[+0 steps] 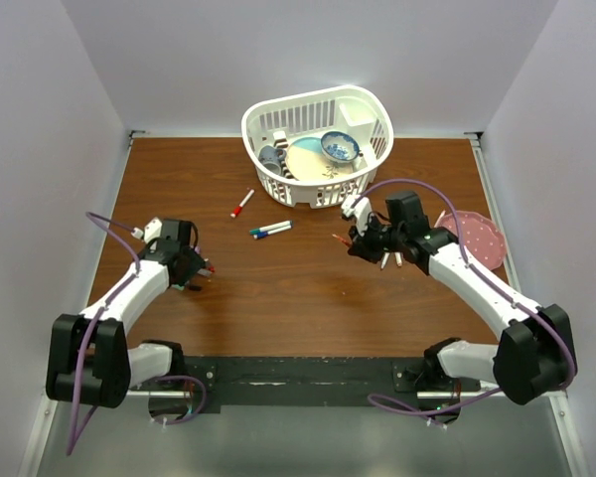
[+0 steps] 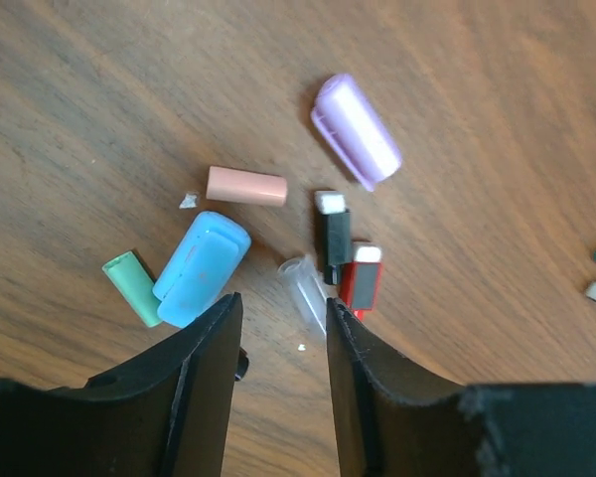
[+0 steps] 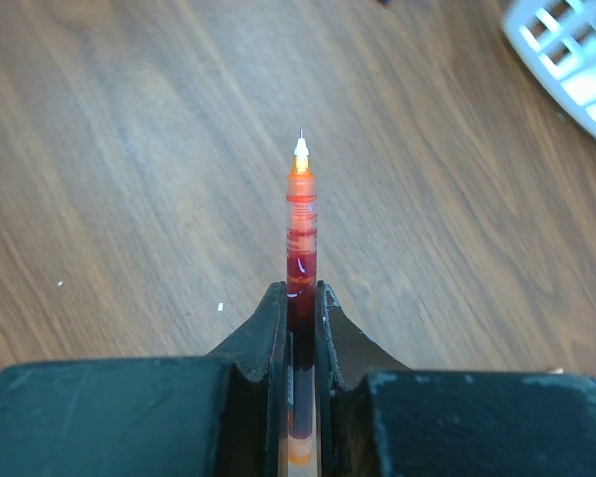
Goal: Open the pen caps
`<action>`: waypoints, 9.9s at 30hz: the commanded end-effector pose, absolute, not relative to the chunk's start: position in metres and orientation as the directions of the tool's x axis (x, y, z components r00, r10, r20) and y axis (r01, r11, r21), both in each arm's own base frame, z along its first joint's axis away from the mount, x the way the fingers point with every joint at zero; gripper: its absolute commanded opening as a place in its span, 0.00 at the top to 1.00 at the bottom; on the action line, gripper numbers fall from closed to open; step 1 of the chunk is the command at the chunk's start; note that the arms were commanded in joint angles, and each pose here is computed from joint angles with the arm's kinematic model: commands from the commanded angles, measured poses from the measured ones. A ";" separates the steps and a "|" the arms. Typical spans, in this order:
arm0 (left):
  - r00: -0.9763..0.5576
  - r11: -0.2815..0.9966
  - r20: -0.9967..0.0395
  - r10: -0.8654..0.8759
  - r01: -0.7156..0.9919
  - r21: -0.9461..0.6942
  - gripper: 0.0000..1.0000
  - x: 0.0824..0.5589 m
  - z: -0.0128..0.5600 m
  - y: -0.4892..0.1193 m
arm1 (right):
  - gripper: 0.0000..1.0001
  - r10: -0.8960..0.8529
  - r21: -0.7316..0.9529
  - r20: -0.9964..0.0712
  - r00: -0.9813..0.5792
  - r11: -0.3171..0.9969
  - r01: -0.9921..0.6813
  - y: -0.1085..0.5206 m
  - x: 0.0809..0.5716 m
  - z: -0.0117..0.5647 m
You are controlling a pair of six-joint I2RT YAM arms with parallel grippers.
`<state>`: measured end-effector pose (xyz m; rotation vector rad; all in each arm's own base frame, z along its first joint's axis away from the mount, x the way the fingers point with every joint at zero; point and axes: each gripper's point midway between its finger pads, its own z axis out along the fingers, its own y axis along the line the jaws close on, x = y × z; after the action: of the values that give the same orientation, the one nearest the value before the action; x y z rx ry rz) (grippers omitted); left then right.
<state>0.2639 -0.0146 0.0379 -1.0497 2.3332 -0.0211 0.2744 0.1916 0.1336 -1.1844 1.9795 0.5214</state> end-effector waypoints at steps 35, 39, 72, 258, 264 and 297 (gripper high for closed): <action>-0.344 0.943 -0.934 -0.100 0.267 -0.199 0.18 0.310 0.215 -0.077 | 0.79 -0.142 0.028 -0.510 -0.849 0.983 -0.181 0.021 0.350 0.052; -0.345 0.943 -0.933 -0.100 0.267 -0.199 0.18 0.311 0.215 -0.077 | 0.73 -0.147 0.035 -0.512 -0.846 0.981 -0.192 0.023 0.350 0.053; -0.410 0.936 -0.907 -0.098 0.271 -0.224 0.19 0.314 0.194 -0.082 | 0.15 -0.608 -0.167 -0.766 0.210 -0.128 -0.978 0.194 0.243 0.150; 0.172 0.710 -0.688 -0.704 0.174 -0.683 1.00 0.352 0.337 -0.105 | 1.00 -0.229 0.379 -0.865 -0.445 0.282 -0.881 0.289 0.229 0.166; 0.134 0.740 -0.730 -0.670 0.046 -0.671 1.00 0.344 0.306 -0.077 | 1.00 -0.263 0.315 -0.880 -0.396 0.303 -0.899 0.284 0.235 0.166; -0.446 0.266 -0.493 -0.747 0.479 -0.837 0.26 0.271 0.237 -0.199 | 1.00 -0.307 0.349 -0.861 -0.407 0.227 -0.909 0.294 0.222 0.159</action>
<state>0.2938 -0.1455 0.1532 -0.5390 1.6969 -1.1691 0.2218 0.2869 0.1419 -1.1088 1.9134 1.1240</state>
